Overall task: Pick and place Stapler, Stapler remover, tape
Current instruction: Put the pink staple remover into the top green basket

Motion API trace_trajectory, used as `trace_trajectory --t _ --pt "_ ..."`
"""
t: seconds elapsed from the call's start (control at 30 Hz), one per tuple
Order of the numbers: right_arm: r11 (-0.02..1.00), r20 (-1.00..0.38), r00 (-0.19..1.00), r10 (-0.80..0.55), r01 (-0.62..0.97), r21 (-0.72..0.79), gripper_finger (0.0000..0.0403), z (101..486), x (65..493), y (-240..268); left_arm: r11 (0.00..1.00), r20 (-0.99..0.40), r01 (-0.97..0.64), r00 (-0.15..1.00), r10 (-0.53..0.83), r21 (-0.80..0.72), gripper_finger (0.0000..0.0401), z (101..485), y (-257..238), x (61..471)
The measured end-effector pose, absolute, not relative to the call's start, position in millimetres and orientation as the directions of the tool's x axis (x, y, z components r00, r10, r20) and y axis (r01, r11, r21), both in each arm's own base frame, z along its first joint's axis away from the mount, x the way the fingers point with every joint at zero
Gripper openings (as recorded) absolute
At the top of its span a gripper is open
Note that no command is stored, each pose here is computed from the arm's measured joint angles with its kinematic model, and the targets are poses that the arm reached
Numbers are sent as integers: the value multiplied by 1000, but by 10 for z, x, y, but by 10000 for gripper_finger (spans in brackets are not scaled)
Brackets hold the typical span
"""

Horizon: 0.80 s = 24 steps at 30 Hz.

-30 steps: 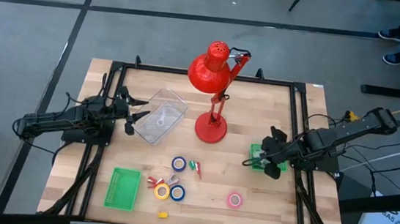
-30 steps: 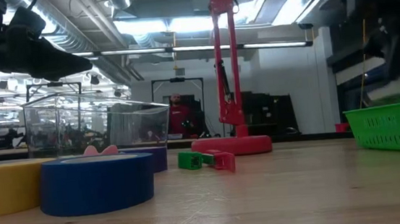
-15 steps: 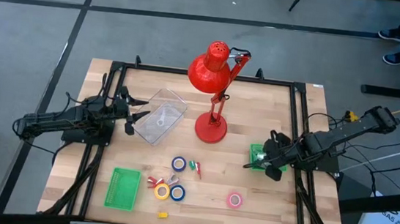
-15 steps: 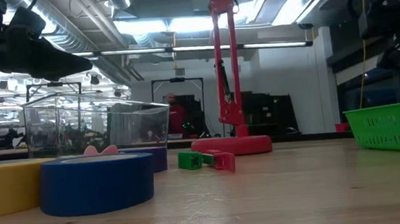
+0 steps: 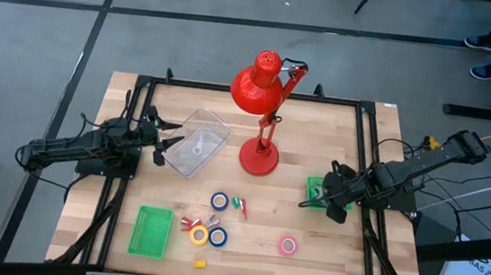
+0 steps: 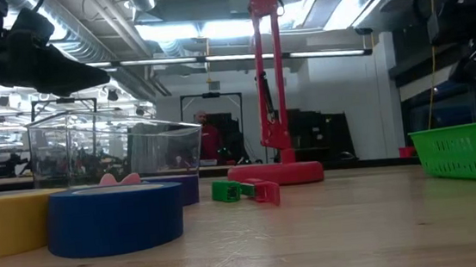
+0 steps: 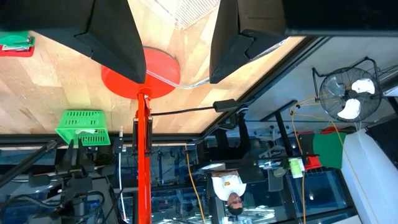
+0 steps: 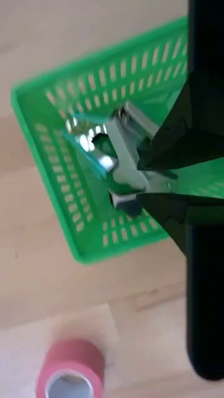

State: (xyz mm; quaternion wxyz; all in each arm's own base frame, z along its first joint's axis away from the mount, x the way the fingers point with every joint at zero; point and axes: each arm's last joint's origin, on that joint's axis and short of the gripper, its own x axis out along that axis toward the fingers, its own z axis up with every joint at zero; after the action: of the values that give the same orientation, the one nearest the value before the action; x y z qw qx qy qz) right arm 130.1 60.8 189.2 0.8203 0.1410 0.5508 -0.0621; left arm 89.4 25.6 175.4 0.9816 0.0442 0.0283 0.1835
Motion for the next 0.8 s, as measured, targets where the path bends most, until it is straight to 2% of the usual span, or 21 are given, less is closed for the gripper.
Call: trace_trajectory --t 0.23,0.53,0.8 --pt "949 -880 454 140 193 251 80 1934 1382 663 929 -39 -358 931 363 97 175 1755 256 894" --pt "917 -756 617 221 134 377 80 2056 1539 742 929 -39 -358 931 363 97 174 1754 257 894" --pt "891 -654 708 265 79 447 81 2153 1628 785 929 -39 -358 931 363 97 173 1754 256 894"
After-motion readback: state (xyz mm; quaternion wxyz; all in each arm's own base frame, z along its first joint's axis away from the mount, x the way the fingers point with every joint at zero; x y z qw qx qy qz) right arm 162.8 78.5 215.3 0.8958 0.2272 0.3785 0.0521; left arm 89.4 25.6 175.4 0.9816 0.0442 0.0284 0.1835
